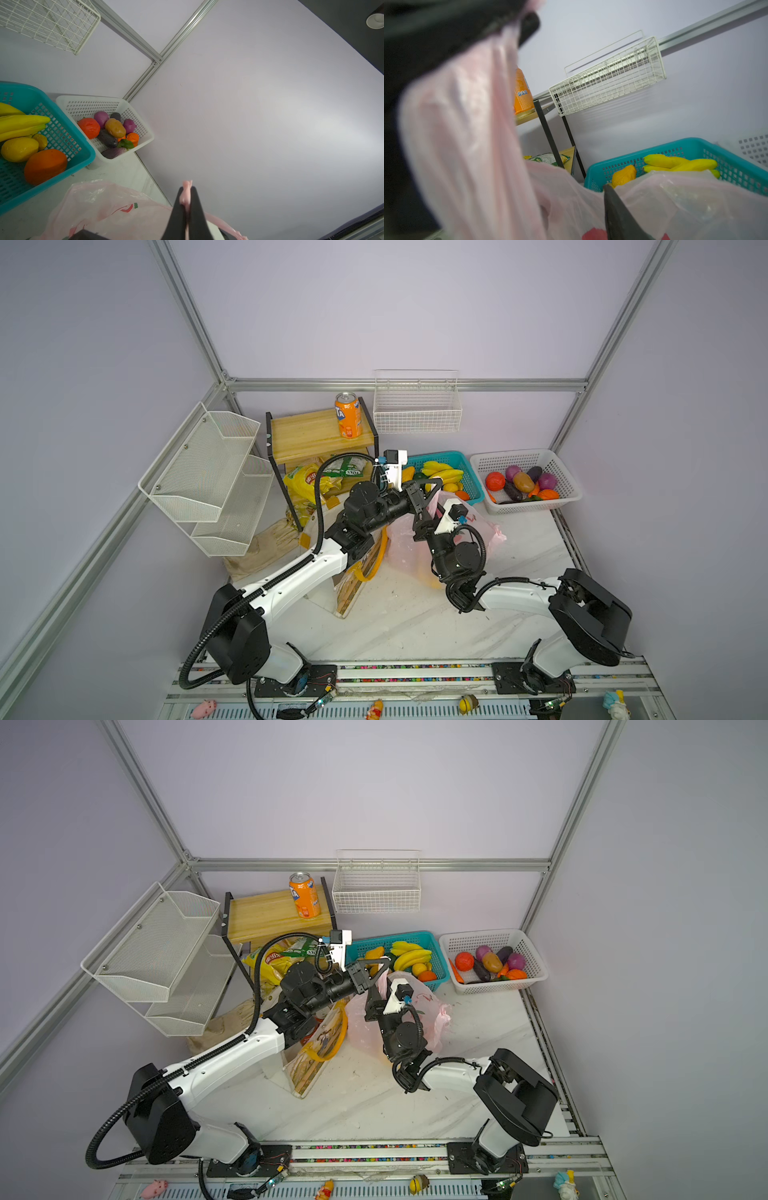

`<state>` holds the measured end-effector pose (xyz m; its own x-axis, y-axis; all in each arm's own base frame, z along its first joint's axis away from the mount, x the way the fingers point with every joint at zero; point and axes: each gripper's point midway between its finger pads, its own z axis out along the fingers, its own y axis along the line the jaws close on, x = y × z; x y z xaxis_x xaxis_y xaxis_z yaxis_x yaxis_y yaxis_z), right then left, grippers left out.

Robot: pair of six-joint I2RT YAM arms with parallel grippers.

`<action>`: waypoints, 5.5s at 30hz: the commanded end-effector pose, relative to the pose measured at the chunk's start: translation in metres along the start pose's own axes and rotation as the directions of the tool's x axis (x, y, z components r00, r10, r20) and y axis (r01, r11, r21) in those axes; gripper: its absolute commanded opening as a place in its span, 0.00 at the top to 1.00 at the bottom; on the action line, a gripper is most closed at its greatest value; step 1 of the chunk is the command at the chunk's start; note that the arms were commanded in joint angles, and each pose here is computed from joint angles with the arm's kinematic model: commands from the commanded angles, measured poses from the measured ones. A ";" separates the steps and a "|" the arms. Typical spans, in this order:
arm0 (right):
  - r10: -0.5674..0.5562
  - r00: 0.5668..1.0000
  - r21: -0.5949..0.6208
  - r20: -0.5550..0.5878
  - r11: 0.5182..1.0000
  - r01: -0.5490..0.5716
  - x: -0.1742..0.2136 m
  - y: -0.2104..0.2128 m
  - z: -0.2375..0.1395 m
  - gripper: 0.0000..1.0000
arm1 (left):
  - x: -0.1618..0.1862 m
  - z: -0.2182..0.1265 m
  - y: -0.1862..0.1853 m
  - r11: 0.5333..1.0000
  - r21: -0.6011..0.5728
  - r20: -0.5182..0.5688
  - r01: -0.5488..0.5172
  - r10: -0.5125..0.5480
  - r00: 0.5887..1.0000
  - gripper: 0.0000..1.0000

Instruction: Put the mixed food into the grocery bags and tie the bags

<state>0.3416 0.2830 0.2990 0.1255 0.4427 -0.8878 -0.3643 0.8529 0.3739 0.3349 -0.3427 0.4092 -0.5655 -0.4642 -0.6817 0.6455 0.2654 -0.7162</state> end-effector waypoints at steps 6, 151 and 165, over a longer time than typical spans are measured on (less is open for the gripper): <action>-0.122 0.987 0.062 -0.101 0.990 0.129 0.043 -0.032 -0.024 0.69 | -0.023 -0.021 -0.020 1.000 0.022 0.088 -0.014 0.012 0.996 1.00; -0.405 0.805 -0.491 -0.434 0.855 0.166 -0.085 0.038 -0.040 0.21 | -0.072 -0.033 0.054 0.958 -0.221 0.044 -0.185 0.199 0.979 0.79; -0.307 0.887 -0.296 -0.346 0.932 0.207 -0.177 -0.001 -0.005 0.17 | -0.105 -0.077 -0.012 0.897 -0.238 0.125 -0.373 0.409 0.904 0.30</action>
<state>0.3022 0.2186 0.4411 -0.0866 -0.0093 -0.9962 -0.6240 0.7800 0.0469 0.3673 -0.2479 0.4110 -0.3574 -0.3866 -0.8502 0.6054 0.5973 -0.5261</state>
